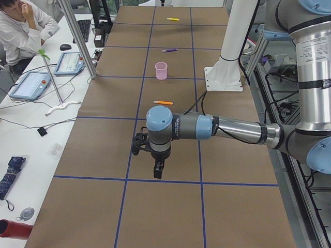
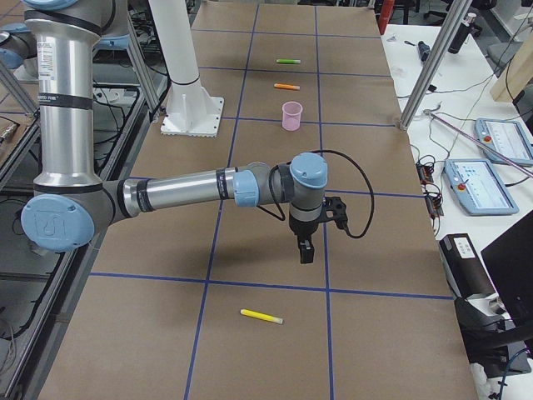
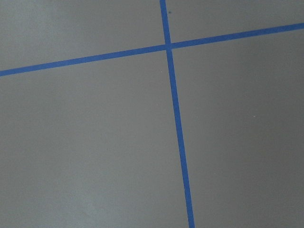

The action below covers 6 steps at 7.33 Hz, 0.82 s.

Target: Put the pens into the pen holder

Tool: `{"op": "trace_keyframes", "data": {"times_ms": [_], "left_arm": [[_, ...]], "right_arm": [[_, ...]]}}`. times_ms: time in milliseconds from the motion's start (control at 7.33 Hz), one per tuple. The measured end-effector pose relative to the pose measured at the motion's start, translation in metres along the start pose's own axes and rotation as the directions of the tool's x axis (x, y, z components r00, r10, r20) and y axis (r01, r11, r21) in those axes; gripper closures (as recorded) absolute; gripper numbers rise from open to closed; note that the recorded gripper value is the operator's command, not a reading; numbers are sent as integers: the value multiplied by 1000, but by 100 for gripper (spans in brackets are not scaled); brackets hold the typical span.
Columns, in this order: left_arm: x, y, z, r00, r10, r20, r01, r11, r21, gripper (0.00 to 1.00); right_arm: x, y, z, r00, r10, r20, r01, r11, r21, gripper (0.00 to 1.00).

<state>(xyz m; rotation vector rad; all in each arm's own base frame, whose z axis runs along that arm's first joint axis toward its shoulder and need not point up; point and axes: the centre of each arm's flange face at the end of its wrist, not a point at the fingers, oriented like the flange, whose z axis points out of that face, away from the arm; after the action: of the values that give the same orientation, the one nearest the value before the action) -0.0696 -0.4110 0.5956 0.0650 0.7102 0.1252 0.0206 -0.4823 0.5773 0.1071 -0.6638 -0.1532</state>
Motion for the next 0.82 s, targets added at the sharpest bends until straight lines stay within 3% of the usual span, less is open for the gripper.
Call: {"op": "trace_keyframes", "data": {"times_ms": [409, 818], "left_arm": [[3, -1, -4, 1000, 5, 6, -5, 1000, 6, 0], [14, -17, -20, 999, 42, 14, -43, 997, 59, 0]], "right_arm": [[-12, -3, -15, 1000, -24, -1, 24, 999, 31, 0], [-36, -22, -48, 996, -90, -8, 90, 988, 126, 0]]}}
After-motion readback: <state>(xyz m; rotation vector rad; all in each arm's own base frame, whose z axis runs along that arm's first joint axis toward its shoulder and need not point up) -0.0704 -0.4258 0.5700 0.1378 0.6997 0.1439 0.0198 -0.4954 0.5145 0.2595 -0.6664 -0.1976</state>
